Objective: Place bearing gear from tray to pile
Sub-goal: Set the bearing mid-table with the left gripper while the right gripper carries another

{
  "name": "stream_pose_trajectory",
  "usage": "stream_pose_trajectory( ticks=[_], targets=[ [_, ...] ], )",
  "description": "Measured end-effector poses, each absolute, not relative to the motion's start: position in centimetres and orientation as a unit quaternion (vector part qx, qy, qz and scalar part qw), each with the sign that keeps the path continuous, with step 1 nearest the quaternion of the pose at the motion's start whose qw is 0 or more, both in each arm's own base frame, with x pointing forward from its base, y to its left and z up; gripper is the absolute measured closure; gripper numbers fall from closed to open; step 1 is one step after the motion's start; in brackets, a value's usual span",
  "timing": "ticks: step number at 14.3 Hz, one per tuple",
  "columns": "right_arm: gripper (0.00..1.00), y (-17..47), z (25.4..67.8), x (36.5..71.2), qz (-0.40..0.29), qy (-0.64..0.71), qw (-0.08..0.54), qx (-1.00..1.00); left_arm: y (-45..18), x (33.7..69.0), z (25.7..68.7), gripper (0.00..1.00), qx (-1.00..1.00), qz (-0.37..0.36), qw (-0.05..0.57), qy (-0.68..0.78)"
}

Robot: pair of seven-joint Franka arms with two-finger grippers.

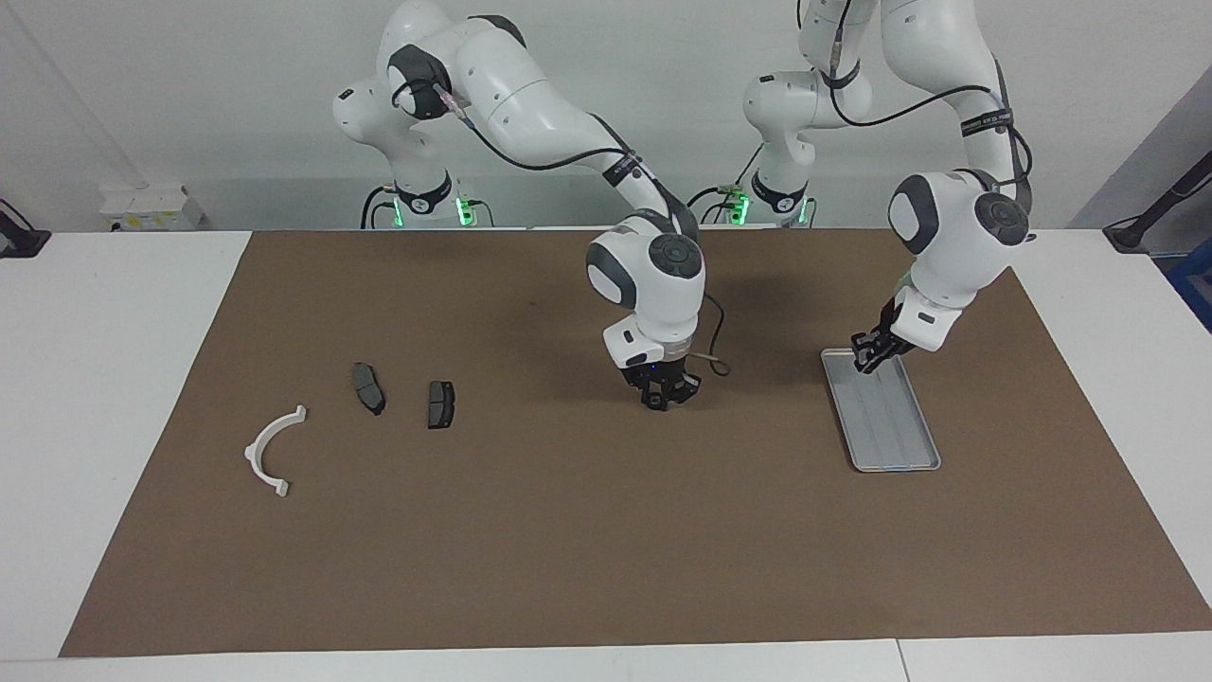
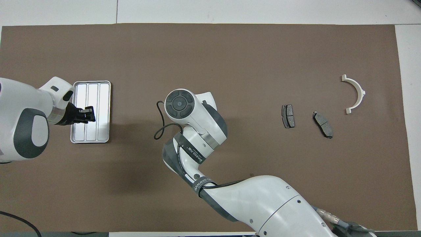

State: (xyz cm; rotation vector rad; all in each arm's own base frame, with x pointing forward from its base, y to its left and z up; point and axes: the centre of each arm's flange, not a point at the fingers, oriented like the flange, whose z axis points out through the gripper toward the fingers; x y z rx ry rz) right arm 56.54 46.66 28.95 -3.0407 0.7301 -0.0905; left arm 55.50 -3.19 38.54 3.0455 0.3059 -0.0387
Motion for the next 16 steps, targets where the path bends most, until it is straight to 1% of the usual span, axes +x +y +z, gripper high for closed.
stream_pose_trajectory(
  ticks=[2,3,5,7,8,9,10,12,14,16],
  targets=[
    [0.65,45.3,30.0,57.4,-0.017,0.225,-0.017,-0.974,-8.0,55.8,40.4,0.76,0.990,-0.004,0.043,0.135],
    [0.65,43.7,32.3,58.6,-0.009,0.215,-0.028,-0.976,-10.3,55.6,40.6,0.76,0.988,-0.004,0.044,0.148],
    [0.65,38.7,39.9,61.2,0.007,0.179,-0.039,-0.983,-13.6,55.0,40.7,0.76,0.985,-0.002,0.045,0.166],
    [0.65,31.8,47.5,62.9,0.015,0.119,-0.038,-0.992,-16.8,54.4,40.7,0.76,0.983,0.004,0.049,0.179],
    [0.65,27.9,50.3,63.6,0.015,0.085,-0.034,-0.996,-18.7,54.0,40.7,0.76,0.981,0.009,0.052,0.187],
    [0.65,24.0,52.1,64.4,0.014,0.053,-0.031,-0.998,-20.7,53.7,40.4,0.76,0.978,0.014,0.057,0.199],
    [0.65,20.1,53.1,65.3,0.013,0.024,-0.028,-0.999,-22.8,53.3,39.7,0.76,0.976,0.018,0.061,0.210],
    [0.65,12.4,53.0,67.1,0.020,-0.013,-0.025,-0.999,-27.0,52.8,37.2,0.76,0.973,0.016,0.062,0.220],
    [0.65,7.2,51.2,68.1,0.030,-0.022,-0.024,-0.999,-30.4,53.1,34.9,0.76,0.971,0.012,0.056,0.231],
    [0.65,5.0,48.2,68.9,0.023,-0.024,-0.022,-0.999,-32.6,53.8,33.4,0.76,0.970,0.026,0.047,0.238]
  ],
)
